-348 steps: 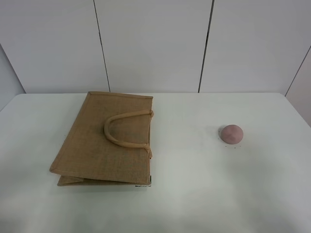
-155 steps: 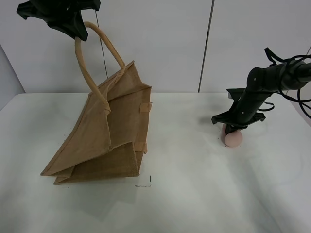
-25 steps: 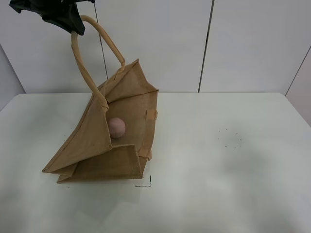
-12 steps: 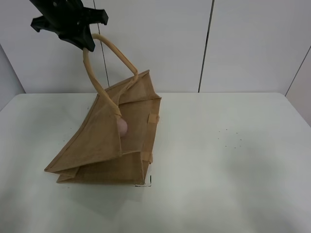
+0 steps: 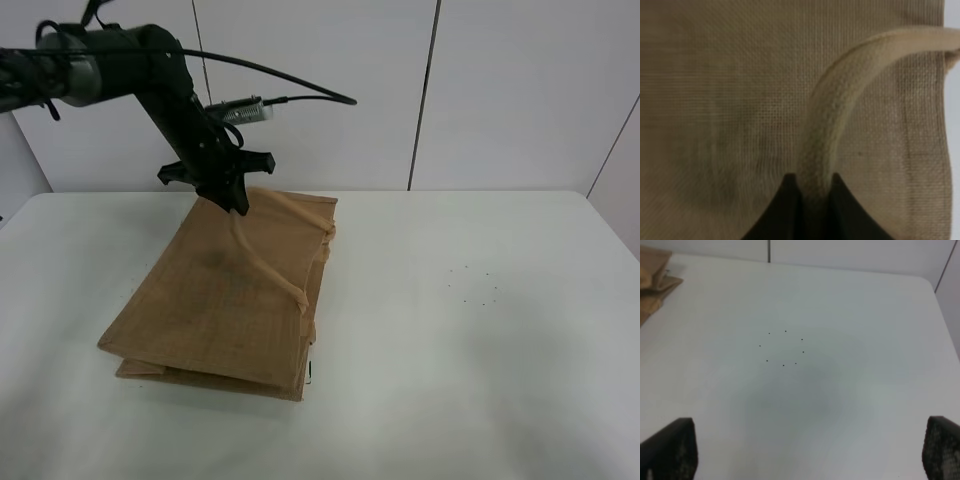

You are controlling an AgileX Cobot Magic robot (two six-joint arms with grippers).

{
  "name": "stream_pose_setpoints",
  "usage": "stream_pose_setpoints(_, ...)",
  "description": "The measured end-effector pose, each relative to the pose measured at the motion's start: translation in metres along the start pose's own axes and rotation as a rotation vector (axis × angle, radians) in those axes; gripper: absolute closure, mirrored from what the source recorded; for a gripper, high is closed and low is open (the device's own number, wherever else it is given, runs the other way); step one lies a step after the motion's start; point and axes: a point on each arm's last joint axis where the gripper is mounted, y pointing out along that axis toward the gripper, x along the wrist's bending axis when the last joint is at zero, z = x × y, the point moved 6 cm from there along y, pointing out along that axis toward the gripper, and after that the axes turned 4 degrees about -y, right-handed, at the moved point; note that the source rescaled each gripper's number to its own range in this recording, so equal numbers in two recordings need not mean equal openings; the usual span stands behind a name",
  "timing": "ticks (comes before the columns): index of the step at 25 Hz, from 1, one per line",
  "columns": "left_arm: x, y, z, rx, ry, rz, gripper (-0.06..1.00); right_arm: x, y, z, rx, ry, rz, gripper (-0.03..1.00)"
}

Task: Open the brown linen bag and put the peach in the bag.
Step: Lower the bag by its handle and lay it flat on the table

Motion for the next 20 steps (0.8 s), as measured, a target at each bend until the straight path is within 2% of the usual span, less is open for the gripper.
stream_pose_setpoints(1, 0.002, 0.010, 0.000, 0.016, 0.003, -0.001, 0.90, 0.000, 0.000, 0.000, 0.000, 0.000, 0.000, -0.03)
stream_pose_setpoints(3, 0.005, 0.022, 0.002, 0.038, 0.004, -0.004, 0.74, 0.000, 0.000, 0.000, 0.000, 0.001, 0.000, -0.03)
stream_pose_setpoints(6, 0.005, 0.025, 0.002, 0.043, 0.007, -0.005, 0.27, 0.000, 0.000, 0.000, 0.000, 0.001, 0.000, -0.03)
stream_pose_setpoints(7, 0.005, 0.024, 0.002, 0.039, 0.008, -0.005, 0.13, 0.000, 0.000, 0.000, 0.000, 0.001, 0.000, -0.03)
stream_pose_setpoints(8, 0.005, 0.022, 0.001, 0.035, 0.011, -0.008, 0.05, 0.000, 0.000, 0.000, 0.000, 0.001, 0.000, -0.03)
stream_pose_setpoints(12, 0.013, 0.010, 0.000, 0.019, 0.051, -0.075, -0.04, 0.000, 0.000, 0.000, 0.000, 0.001, 0.000, -0.03)
stream_pose_setpoints(17, 0.031, -0.022, -0.006, -0.046, 0.065, -0.197, -0.06, 0.000, 0.000, 0.000, 0.000, 0.000, 0.002, -0.03)
stream_pose_setpoints(20, 0.048, -0.032, -0.009, -0.059, 0.030, -0.218, -0.06, 0.000, 0.000, 0.000, 0.000, 0.000, 0.002, -0.03)
